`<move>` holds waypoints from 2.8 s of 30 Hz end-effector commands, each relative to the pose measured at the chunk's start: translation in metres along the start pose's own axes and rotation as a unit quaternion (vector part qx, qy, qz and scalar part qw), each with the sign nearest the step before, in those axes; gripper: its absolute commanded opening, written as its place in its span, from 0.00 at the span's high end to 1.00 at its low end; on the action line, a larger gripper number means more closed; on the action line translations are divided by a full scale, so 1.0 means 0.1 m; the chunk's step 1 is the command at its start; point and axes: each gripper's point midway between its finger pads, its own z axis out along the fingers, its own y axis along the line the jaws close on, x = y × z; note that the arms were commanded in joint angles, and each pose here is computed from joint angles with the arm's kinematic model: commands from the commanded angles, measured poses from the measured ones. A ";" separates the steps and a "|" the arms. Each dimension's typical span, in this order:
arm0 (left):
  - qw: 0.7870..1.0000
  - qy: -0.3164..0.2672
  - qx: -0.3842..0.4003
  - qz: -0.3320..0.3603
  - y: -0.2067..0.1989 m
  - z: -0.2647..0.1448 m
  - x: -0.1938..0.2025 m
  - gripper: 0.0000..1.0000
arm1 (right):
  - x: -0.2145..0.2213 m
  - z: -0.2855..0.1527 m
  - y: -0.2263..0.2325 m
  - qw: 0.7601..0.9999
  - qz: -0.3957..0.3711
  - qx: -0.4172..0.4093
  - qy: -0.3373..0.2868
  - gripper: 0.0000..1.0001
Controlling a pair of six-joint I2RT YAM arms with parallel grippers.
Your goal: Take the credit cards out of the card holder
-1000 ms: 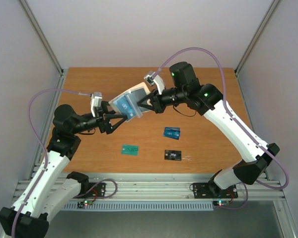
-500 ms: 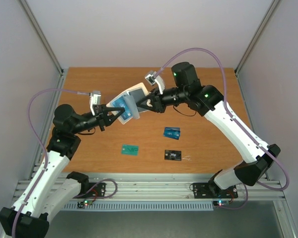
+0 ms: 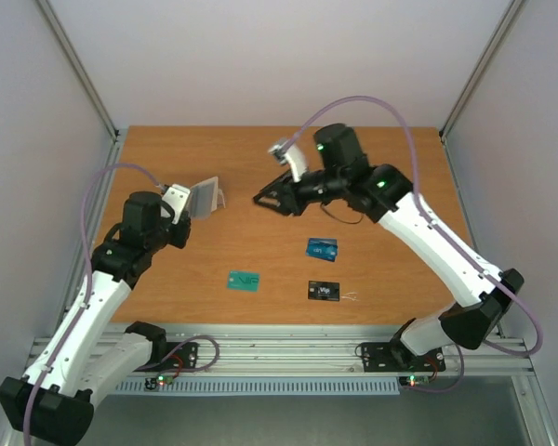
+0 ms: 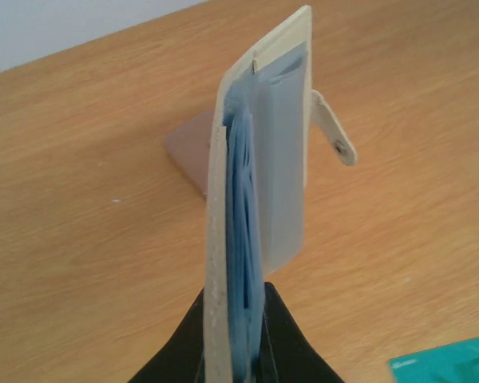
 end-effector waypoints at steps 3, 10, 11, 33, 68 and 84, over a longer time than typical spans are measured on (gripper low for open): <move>0.995 -0.052 0.081 -0.018 -0.26 -0.26 -0.34 1.00 | -0.12 0.33 1.04 0.967 -0.058 -0.247 -0.020 0.66; 0.891 -0.178 0.387 -0.159 -1.05 -0.87 -1.00 1.00 | -0.19 0.55 0.74 0.985 -0.040 -0.170 -0.016 0.75; 0.879 -0.198 0.404 -0.156 -1.07 -0.96 -1.07 1.00 | -0.16 0.55 0.71 0.986 -0.038 -0.164 -0.010 0.75; 0.817 -0.243 0.517 -0.082 -1.33 -1.42 -1.08 1.00 | -0.03 0.25 0.48 0.992 -0.068 -0.099 0.030 0.77; 0.816 -0.212 0.533 -0.075 -1.39 -1.42 -0.98 0.99 | -0.07 -0.34 0.64 0.982 -0.109 -0.156 0.005 0.99; 0.952 -0.088 0.206 -0.206 -0.51 -0.28 -0.21 1.00 | 0.69 -0.52 -0.80 0.978 -0.081 0.021 0.191 0.99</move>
